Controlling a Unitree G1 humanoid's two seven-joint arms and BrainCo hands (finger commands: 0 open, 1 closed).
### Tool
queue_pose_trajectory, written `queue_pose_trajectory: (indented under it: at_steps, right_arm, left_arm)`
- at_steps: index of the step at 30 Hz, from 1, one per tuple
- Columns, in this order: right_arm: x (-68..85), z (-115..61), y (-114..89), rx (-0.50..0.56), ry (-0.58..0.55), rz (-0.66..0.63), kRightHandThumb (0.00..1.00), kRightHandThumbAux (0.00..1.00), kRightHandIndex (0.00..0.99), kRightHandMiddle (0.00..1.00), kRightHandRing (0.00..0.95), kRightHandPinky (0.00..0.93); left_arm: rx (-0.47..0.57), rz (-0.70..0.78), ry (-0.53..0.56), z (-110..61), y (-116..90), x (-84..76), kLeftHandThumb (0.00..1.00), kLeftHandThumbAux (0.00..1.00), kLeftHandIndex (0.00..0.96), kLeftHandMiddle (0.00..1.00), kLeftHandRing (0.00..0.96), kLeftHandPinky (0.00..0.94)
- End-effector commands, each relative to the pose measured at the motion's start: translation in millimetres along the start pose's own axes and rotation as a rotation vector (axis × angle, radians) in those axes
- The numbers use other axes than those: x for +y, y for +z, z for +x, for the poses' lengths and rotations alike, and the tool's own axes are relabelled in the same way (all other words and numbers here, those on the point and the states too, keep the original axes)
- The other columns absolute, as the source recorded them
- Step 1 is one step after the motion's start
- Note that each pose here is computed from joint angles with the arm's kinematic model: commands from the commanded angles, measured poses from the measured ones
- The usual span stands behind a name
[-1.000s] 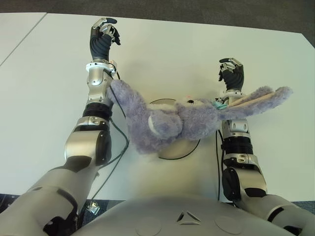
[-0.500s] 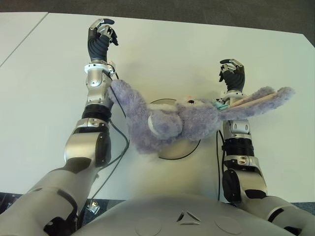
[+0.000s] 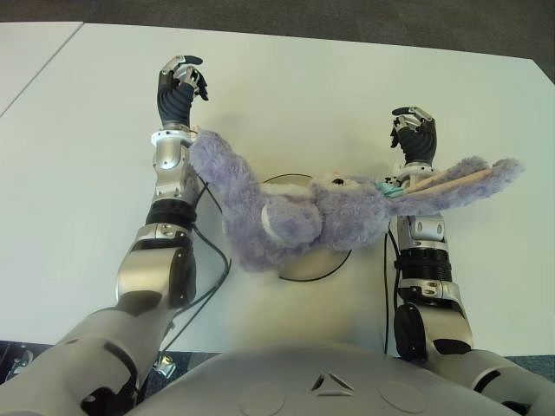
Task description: Put the doll into the plate.
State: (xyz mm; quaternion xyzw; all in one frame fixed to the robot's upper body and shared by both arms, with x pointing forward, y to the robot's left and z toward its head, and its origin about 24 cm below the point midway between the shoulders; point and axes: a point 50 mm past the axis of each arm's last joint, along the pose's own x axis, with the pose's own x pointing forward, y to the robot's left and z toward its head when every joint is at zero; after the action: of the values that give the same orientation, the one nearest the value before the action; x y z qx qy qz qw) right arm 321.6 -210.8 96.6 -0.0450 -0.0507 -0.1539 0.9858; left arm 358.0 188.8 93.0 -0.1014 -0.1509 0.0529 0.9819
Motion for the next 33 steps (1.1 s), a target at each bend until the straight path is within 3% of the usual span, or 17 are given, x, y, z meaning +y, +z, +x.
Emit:
queue_pose_trajectory:
  at_steps: [1,16,24,33]
  right_arm:
    - [-4.1,-4.3,-8,0.039,-0.003,-0.012,0.71,0.718,0.438,0.76,0.773,0.747]
    - [-2.5,-9.6,-7,0.052,0.004,-0.009,0.712,0.717,0.439,0.77,0.776,0.767]
    - [-3.5,-10.7,-8,0.06,-0.003,-0.016,0.711,0.718,0.439,0.766,0.777,0.737]
    - [-3.6,-10.3,-9,0.068,0.0,-0.015,0.709,0.718,0.439,0.76,0.774,0.718]
  left_arm:
    - [0.025,-0.014,-0.01,-6.2,-6,-0.9,0.721,0.696,0.446,0.732,0.715,0.669]
    - [0.04,-0.04,-0.015,-19.7,-13,-1.5,0.722,0.695,0.446,0.758,0.74,0.677]
    - [-0.047,-0.096,0.015,-35.2,-8,-6.2,0.72,0.697,0.445,0.803,0.789,0.773]
    - [-0.124,-0.139,0.006,-36.6,-3,-9.4,0.716,0.7,0.444,0.831,0.824,0.815]
